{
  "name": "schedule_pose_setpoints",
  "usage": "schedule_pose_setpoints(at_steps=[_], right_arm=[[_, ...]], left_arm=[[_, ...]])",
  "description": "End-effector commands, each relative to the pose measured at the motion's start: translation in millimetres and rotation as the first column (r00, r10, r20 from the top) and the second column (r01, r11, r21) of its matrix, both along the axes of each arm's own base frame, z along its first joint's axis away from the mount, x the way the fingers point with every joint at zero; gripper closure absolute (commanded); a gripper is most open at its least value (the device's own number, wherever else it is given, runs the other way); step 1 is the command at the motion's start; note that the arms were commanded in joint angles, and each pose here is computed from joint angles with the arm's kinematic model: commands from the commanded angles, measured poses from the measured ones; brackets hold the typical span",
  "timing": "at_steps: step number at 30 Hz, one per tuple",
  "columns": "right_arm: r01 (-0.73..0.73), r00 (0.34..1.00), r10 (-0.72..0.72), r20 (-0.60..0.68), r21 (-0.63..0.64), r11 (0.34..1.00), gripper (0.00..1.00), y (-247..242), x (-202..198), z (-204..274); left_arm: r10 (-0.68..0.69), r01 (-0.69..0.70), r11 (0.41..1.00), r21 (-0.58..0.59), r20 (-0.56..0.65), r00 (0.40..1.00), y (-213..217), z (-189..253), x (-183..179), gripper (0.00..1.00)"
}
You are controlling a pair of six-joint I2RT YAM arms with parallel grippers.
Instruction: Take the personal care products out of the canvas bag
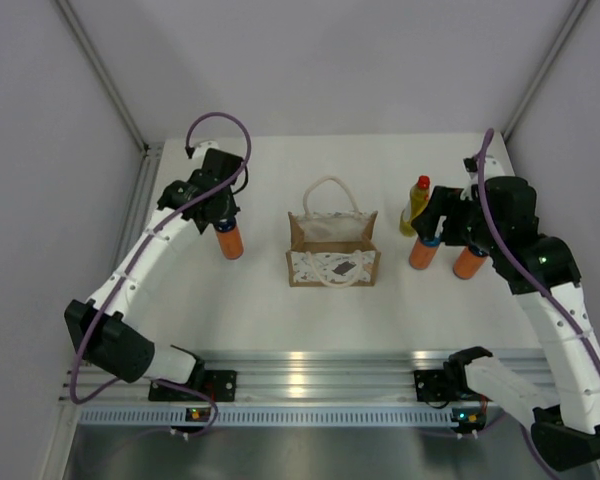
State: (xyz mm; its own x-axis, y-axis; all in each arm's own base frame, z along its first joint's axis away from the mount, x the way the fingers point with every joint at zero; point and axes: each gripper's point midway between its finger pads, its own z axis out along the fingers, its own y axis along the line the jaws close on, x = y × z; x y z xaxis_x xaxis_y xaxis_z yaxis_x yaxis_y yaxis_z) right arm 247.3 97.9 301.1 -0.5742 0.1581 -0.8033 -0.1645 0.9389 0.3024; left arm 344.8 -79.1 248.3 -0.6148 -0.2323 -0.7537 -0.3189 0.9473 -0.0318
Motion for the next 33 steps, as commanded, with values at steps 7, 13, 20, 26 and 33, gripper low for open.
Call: schedule_pose_setpoints(at_steps=[7, 13, 20, 26, 33], right_arm=[[0.001, 0.995, 0.001, 0.099, -0.018, 1.000, 0.26, -11, -13, 36], [0.001, 0.993, 0.003, 0.115, -0.033, 0.999, 0.24, -15, -19, 45], [-0.001, 0.991, 0.006, 0.136, -0.036, 0.999, 0.21, -18, -28, 57], [-0.005, 0.987, 0.011, 0.163, -0.041, 0.999, 0.14, -19, -32, 71], [0.010, 0.985, 0.005, 0.172, -0.088, 0.996, 0.04, -29, -41, 79]], left_arm=[[-0.006, 0.028, 0.995, -0.098, 0.213, 0.977, -9, 2, 17, 1.00], [-0.018, 0.031, 0.997, -0.074, 0.168, 0.986, -7, -22, 13, 1.00], [-0.036, 0.046, 0.997, -0.069, 0.140, 0.990, -8, -32, 10, 0.69], [-0.052, 0.067, 0.995, -0.076, 0.180, 0.982, -10, -12, 10, 0.14], [-0.032, 0.046, 0.997, -0.062, 0.204, 0.978, 5, 31, -10, 0.02]])
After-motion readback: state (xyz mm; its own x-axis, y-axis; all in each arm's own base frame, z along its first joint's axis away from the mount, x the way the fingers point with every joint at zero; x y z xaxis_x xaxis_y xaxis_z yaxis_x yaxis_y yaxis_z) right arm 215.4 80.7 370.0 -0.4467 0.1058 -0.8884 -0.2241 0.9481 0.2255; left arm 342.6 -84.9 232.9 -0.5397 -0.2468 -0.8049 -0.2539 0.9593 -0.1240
